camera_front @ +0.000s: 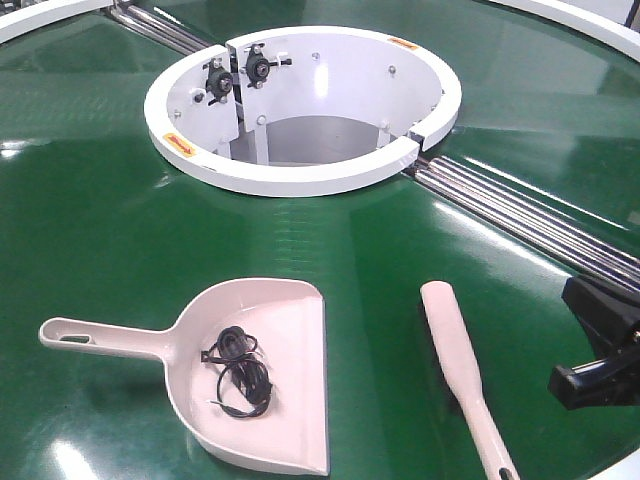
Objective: Clean and inspect green conveyor with broom and dustpan
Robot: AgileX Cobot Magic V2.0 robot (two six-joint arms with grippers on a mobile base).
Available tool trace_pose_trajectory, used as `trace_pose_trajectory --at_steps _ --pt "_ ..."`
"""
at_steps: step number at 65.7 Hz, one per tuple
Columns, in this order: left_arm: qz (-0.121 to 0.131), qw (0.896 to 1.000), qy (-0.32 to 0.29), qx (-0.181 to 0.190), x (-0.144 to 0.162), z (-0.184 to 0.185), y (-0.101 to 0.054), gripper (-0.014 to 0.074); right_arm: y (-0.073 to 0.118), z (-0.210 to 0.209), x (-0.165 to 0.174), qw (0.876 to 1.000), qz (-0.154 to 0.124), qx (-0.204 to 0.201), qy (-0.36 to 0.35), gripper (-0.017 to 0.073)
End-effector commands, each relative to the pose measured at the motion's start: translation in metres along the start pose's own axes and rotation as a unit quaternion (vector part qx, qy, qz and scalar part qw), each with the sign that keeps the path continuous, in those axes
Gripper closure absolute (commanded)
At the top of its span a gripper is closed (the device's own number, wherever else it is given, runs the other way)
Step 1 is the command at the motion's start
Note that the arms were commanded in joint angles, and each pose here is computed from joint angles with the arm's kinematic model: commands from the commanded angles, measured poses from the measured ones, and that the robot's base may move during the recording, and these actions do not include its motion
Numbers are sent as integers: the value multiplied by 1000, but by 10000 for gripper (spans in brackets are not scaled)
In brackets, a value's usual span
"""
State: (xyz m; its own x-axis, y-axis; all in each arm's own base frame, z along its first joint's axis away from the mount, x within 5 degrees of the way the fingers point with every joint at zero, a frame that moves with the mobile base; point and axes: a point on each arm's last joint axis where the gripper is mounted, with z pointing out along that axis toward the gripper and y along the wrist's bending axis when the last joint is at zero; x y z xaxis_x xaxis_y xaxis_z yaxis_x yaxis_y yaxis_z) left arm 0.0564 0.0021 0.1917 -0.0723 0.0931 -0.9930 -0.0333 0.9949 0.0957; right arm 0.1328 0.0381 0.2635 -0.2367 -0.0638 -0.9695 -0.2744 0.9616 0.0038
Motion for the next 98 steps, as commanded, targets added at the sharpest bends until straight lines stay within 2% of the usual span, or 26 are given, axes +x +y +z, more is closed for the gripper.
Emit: trace_pose_trajectory --at_steps 1,44,58,63,68,74,79,88,98 --pt "-6 999 -31 -5 1 0 0 616 -1 -2 -17 999 -6 3 -52 569" --pt "-6 999 -31 -5 1 0 0 616 -1 -3 -18 998 -6 3 -56 569" --pt "-6 999 -31 -5 1 0 0 616 -1 -5 -18 998 -29 6 -61 569" --pt "-6 999 -31 -5 1 0 0 616 -1 -6 -18 998 -28 7 -58 569" --pt "-6 999 -31 -5 1 0 0 616 -7 -10 -18 998 -15 29 -55 569" --pt "-6 999 -31 -5 1 0 0 616 -19 -23 -19 995 1 76 -66 569" --pt "-6 999 -31 -5 1 0 0 616 -26 -35 -20 990 2 115 -76 569" --pt "-6 999 -31 -5 1 0 0 616 -30 -53 -16 984 -17 160 -71 569" --pt "-6 999 -31 -5 1 0 0 616 -27 -62 0 980 -44 169 -92 569"
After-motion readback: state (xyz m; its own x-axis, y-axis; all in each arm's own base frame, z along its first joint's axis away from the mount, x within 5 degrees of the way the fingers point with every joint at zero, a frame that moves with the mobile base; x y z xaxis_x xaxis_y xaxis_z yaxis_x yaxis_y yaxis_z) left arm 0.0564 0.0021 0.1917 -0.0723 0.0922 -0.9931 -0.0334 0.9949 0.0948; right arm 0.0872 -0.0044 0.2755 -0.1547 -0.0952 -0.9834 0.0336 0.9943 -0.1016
